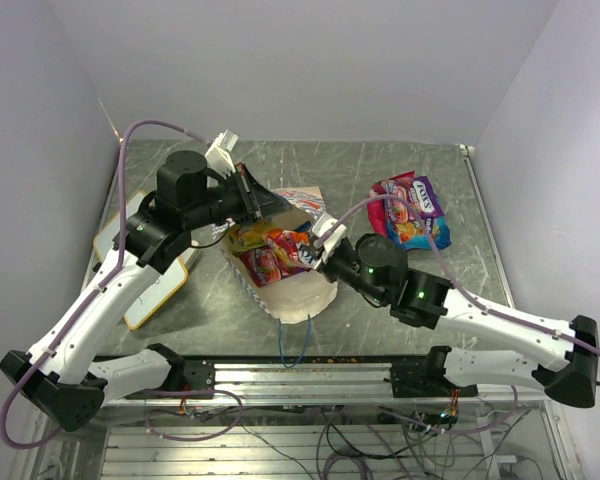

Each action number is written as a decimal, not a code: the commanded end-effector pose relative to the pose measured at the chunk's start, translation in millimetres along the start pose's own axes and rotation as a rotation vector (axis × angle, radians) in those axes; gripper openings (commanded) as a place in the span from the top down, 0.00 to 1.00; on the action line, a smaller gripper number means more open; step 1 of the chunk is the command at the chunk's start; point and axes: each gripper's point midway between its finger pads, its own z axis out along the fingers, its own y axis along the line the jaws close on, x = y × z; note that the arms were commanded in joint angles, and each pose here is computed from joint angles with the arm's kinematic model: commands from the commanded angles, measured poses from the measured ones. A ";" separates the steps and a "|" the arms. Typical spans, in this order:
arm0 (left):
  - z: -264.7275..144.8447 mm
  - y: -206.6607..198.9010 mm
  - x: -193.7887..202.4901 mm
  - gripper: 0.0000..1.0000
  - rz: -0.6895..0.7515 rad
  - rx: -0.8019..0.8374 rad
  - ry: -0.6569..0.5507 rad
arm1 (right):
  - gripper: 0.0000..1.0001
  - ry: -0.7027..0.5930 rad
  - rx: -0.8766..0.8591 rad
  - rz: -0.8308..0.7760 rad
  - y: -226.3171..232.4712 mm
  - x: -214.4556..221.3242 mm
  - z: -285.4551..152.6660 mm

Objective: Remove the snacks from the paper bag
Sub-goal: Take out the snack from the paper bag, then place the snack at the center of the board, then take out the snack from the paper bag.

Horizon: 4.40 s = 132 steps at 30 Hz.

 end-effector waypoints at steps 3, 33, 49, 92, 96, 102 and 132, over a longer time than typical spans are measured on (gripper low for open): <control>8.2 6.7 -4.3 0.93 -0.014 -0.001 -0.046 | 1.00 0.024 0.098 0.015 -34.8 -31.2 -39.2; 28.3 58.2 17.2 0.93 -0.006 -0.144 0.029 | 1.00 -0.206 0.659 0.121 -173.1 -151.2 -178.9; 15.8 58.9 5.9 0.93 0.133 -0.248 0.076 | 1.00 0.201 1.067 0.178 -239.4 -14.3 -122.0; 5.9 8.7 -2.2 0.93 0.141 -0.050 0.040 | 0.74 0.422 1.262 1.469 -284.2 244.7 -94.6; 0.0 11.1 -0.4 0.93 0.169 -0.056 0.033 | 0.42 0.392 1.149 1.368 -285.3 212.7 -99.5; -2.2 1.4 0.8 0.93 0.133 0.012 0.001 | 0.21 0.328 1.021 1.154 -278.7 166.3 -120.3; -14.1 2.9 -26.5 0.93 0.128 -0.072 -0.140 | 0.21 -0.083 -0.603 -0.359 76.3 -31.1 5.9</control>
